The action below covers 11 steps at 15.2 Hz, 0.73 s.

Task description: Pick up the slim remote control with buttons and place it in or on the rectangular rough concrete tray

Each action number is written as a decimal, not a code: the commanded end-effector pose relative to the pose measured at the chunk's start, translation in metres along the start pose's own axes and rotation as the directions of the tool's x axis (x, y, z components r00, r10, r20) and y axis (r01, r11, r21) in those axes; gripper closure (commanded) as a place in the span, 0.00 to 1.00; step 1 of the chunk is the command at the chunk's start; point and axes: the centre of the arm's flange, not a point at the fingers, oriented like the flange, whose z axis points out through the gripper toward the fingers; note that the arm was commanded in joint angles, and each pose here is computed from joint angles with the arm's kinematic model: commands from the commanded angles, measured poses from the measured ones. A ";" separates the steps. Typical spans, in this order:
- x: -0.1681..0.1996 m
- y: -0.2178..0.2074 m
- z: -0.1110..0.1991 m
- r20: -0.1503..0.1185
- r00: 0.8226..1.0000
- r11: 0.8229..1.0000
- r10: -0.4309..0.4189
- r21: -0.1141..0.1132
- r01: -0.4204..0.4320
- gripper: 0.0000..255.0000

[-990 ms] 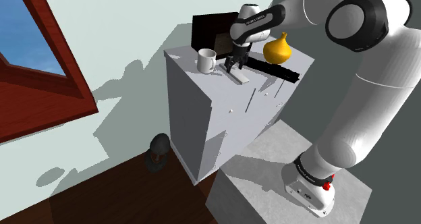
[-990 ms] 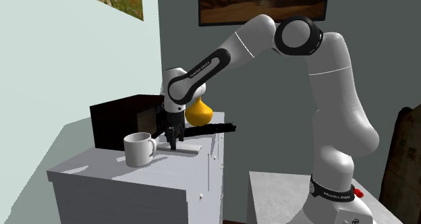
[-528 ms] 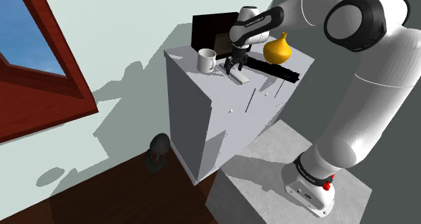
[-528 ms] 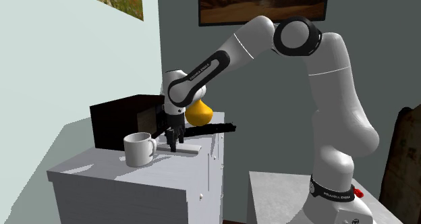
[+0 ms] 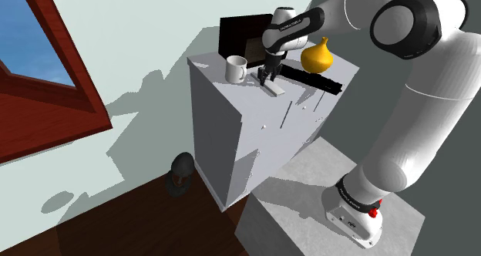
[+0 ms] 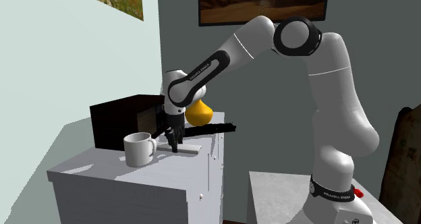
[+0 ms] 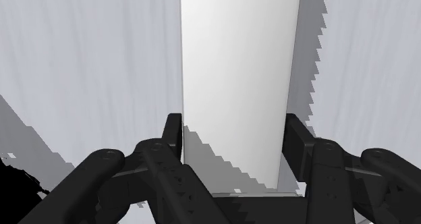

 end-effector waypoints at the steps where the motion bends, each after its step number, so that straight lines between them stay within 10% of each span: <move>1: 0.000 0.000 0.000 0.000 1.000 1.000 0.000 0.000 0.000 1.00; 11: -0.001 0.000 -0.037 0.000 1.000 1.000 0.000 0.000 0.000 1.00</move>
